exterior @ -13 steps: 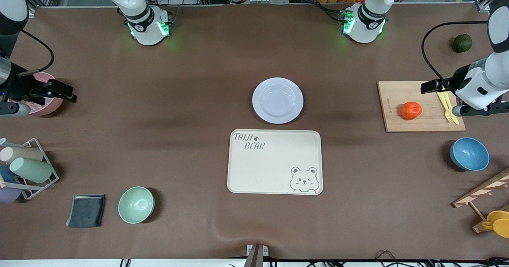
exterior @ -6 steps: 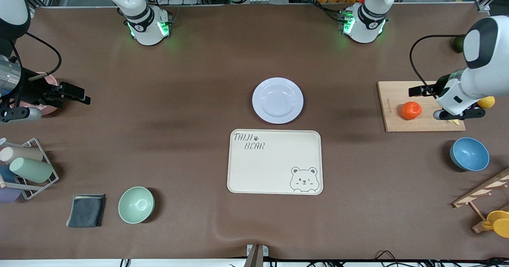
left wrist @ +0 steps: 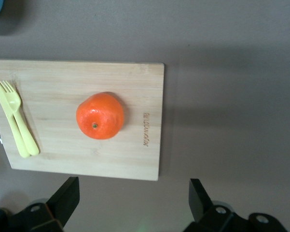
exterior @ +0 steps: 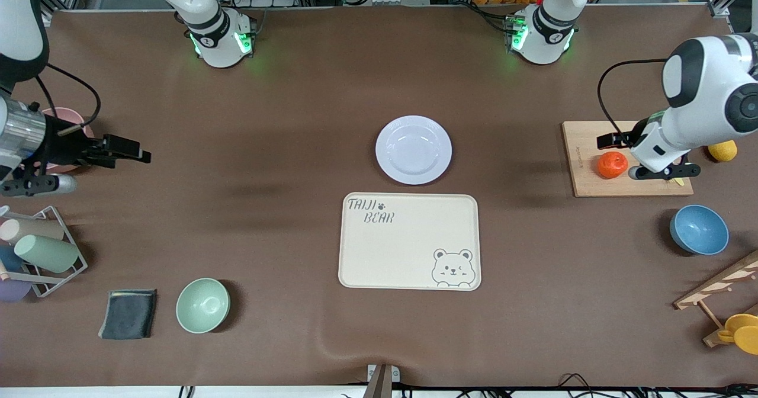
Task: Place orange and plate with both arms
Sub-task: 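Lower the left gripper and close it on the orange while the right gripper reaches out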
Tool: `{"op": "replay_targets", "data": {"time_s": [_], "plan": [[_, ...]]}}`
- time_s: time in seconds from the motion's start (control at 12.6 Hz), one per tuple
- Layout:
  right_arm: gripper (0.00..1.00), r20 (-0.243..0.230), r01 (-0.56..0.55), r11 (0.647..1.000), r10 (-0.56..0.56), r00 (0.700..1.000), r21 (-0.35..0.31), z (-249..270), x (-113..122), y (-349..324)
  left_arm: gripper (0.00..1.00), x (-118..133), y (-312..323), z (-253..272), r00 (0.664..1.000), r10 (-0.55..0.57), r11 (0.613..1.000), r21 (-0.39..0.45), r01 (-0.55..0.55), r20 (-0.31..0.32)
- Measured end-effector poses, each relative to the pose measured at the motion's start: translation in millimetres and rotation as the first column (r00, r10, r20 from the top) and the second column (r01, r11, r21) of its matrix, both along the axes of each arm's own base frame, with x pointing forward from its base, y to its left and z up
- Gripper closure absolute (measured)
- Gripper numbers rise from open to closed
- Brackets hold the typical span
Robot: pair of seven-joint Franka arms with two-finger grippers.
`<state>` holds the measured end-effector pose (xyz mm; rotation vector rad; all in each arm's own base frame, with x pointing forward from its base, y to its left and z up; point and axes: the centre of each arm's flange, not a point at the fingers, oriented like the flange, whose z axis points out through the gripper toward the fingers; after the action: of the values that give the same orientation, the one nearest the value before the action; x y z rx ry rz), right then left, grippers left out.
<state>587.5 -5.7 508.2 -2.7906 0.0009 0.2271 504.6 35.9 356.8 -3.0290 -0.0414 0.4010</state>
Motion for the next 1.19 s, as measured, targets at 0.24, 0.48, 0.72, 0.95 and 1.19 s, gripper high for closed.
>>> {"op": "replay_targets", "data": {"time_s": [0.24, 0.48, 0.72, 0.95, 1.19], "plan": [[0.00, -0.037, 0.043, 0.995, -0.040, 0.999, 0.090, -34, 5, 7, 0.00, -17, 19, -36, 0.999, -0.014, 0.999, 0.032, 0.013, 0.035], [0.00, -0.079, 0.082, 0.985, -0.070, 0.994, 0.154, -61, 1, 13, 0.00, -31, 32, -60, 0.997, -0.037, 0.999, 0.033, 0.034, 0.075], [0.00, -0.125, 0.116, 0.970, -0.090, 0.988, 0.215, -78, -5, 19, 0.00, -43, 56, -75, 0.990, -0.088, 0.996, 0.013, 0.087, 0.109], [0.00, -0.172, 0.149, 0.952, -0.104, 0.980, 0.269, -96, -14, 25, 0.00, -46, 74, -85, 0.982, -0.112, 0.994, 0.005, 0.113, 0.149], [0.00, -0.210, 0.167, 0.930, -0.100, 0.973, 0.328, -118, -24, 30, 0.00, -43, 72, -109, 0.979, -0.118, 0.993, -0.008, 0.121, 0.169]]}}
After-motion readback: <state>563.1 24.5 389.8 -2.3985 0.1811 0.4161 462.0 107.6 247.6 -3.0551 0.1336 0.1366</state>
